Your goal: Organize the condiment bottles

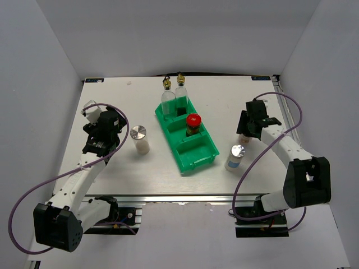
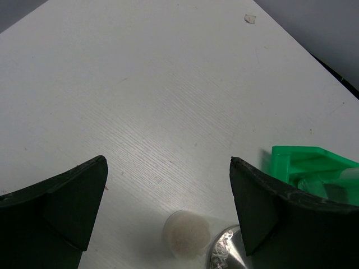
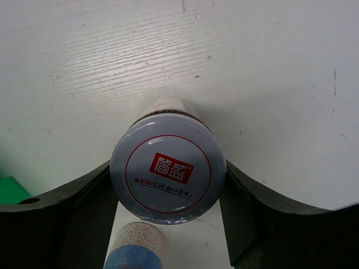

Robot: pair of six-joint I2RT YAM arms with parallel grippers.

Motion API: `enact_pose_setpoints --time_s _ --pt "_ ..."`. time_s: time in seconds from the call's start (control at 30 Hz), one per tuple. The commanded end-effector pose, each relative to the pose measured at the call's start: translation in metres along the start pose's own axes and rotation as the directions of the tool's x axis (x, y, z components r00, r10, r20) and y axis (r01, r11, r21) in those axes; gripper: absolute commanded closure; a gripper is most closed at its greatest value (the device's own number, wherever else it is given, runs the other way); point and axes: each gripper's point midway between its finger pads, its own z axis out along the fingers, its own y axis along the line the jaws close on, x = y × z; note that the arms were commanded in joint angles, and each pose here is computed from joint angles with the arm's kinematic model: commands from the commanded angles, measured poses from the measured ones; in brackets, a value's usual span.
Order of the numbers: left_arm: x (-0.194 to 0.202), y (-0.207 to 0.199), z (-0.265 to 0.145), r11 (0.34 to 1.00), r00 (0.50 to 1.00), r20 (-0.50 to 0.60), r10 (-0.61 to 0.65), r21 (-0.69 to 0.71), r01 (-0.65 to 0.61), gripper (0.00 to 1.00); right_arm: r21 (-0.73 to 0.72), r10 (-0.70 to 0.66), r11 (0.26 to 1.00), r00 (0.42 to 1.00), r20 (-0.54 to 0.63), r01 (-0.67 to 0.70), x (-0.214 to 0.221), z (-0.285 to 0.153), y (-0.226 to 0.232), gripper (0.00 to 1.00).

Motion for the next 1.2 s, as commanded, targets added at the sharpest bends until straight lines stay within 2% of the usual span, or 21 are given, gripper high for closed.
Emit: enact_pose_setpoints --time_s 0.0,0.2,0.37,0.4,0.53,0.73,0.87,1.17 --pt "-0.007 0.000 -0.003 1.000 1.000 0.022 -0.016 0.011 0.016 0.02 -0.118 0.007 0.993 0.976 0.218 0.019 -0.065 -0.030 0.020 1.00" --pt "-0.008 0.001 -0.003 1.000 1.000 0.023 -0.016 0.010 0.016 0.02 -0.253 0.000 0.961 0.912 0.411 0.114 -0.115 -0.087 0.052 1.00" --pt "-0.008 0.001 -0.004 1.000 1.000 0.023 -0.018 0.012 0.018 0.02 -0.371 -0.083 0.867 0.831 0.550 0.333 -0.130 -0.153 0.124 1.00" --pt "-0.009 0.001 -0.004 1.000 0.999 0.027 -0.020 0.009 0.020 0.02 -0.375 -0.113 0.845 0.812 0.573 0.382 -0.127 -0.161 0.137 1.00" --pt "-0.011 0.002 -0.006 1.000 0.999 0.031 -0.024 0.011 0.023 0.02 -0.501 -0.168 0.673 0.772 0.612 0.544 -0.097 -0.202 0.212 1.00" --pt "-0.013 0.005 -0.007 1.000 0.999 0.037 -0.025 -0.002 0.025 0.02 -0.529 -0.257 0.558 0.739 0.623 0.640 -0.064 -0.207 0.286 1.00" --pt "-0.013 0.005 -0.008 1.000 0.999 0.037 -0.023 -0.002 0.023 0.02 -0.491 -0.332 0.572 0.732 0.595 0.658 -0.048 -0.181 0.319 1.00" --pt "-0.013 0.005 -0.008 1.000 0.999 0.039 -0.026 -0.001 0.026 0.02 -0.421 -0.406 0.666 0.773 0.487 0.615 -0.035 -0.131 0.334 1.00"
